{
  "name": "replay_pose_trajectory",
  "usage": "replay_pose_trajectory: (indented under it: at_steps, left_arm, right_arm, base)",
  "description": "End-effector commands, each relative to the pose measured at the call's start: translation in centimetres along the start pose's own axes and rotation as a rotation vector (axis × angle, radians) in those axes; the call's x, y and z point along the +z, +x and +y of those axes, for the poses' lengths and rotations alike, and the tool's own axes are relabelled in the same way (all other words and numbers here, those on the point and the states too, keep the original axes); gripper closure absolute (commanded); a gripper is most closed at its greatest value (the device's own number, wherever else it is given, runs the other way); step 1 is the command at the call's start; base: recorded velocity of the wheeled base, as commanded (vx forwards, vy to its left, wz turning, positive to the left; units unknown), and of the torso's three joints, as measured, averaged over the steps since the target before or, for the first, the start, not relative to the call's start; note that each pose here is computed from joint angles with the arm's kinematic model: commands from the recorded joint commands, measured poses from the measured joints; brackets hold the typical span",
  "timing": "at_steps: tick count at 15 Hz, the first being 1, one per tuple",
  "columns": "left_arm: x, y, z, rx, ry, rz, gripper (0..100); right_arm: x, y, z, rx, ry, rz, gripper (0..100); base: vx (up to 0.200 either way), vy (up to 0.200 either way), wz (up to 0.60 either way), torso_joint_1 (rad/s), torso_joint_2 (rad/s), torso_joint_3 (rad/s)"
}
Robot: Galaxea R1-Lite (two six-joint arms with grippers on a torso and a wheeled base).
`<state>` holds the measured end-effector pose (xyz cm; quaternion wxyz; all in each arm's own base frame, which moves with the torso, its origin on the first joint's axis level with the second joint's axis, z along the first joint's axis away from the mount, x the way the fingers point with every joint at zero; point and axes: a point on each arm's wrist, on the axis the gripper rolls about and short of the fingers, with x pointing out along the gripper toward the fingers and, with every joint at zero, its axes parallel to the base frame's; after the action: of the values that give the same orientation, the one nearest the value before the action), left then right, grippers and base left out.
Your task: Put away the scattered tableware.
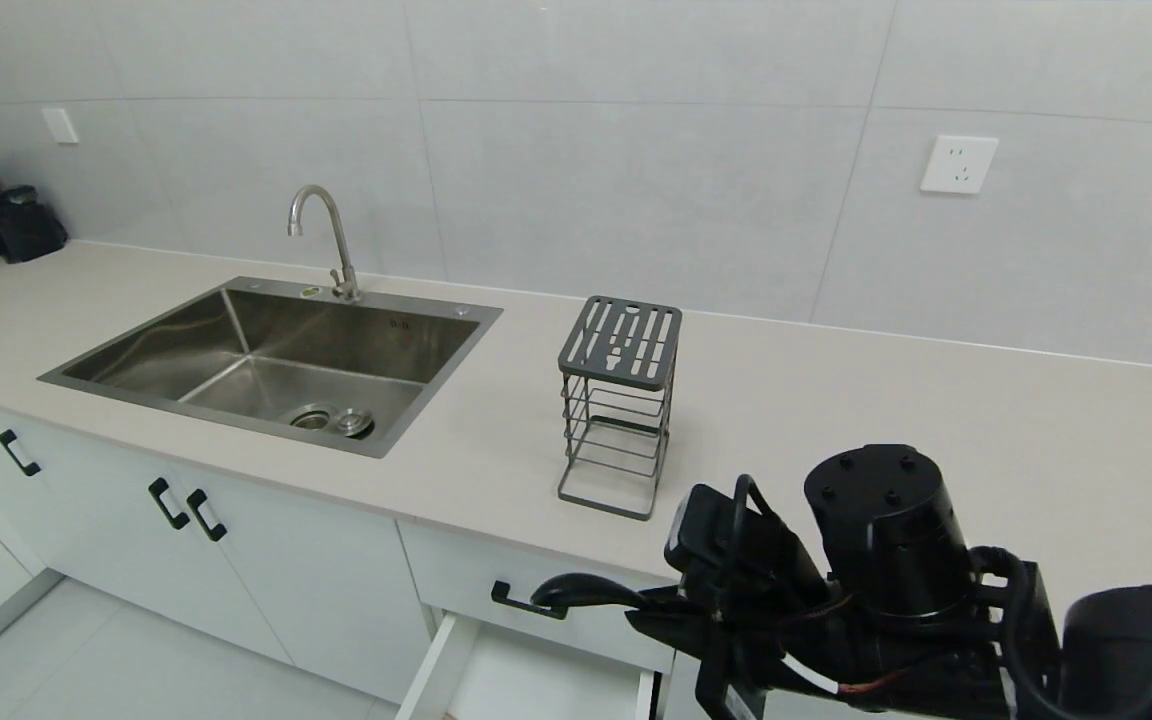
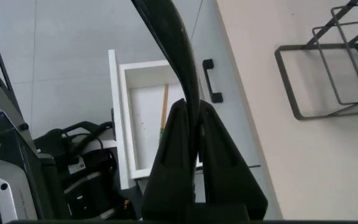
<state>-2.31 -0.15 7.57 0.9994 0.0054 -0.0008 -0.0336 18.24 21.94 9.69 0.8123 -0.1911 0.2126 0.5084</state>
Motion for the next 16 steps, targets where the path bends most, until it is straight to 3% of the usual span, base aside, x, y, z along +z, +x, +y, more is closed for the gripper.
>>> replay_pose_trajectory:
  at_steps: [1,5,8,10,13,14,16]
  left_arm:
    - [0.0,0.0,0.0,0.0,0.0,0.001,0]
    - [0.0,0.0,0.0,0.0,0.0,0.001,0]
    - [0.0,0.0,0.0,0.0,0.0,0.001,0]
    - [0.0,0.0,0.0,0.0,0.0,0.001,0]
    - [0.0,0.0,0.0,0.0,0.0,0.001,0]
    - [0.0,0.0,0.0,0.0,0.0,0.001,0]
    - [0.0,0.0,0.0,0.0,0.0,0.001,0]
  right_arm:
    - [0.0,1.1,0.2,0.014,0.0,0.011,100]
    - [1.8,3.0,0.2,0.024,0.003,-0.032,100]
    - [3.5,6.0,1.8,-0.019,0.154,-0.073,100]
    - [3.3,7.7,3.4,-0.069,0.203,-0.045,100]
    - [1.9,8.4,4.6,-0.031,0.184,0.026,100]
    - [1.3,8.7,5.4,-0.01,0.149,0.073,100]
    - [1.3,8.8,5.6,-0.001,0.066,0.087,100]
  base:
    - [0.0,0.0,0.0,0.0,0.0,0.0]
    - [0.0,0.0,0.0,0.0,0.0,0.0]
    - [0.0,0.0,0.0,0.0,0.0,0.0]
    - [0.0,0.0,0.0,0.0,0.0,0.0]
    - [0.0,0.0,0.0,0.0,0.0,0.0]
    - [0.0,0.0,0.0,0.0,0.0,0.0]
    - [0.0,0.0,0.0,0.0,0.0,0.0]
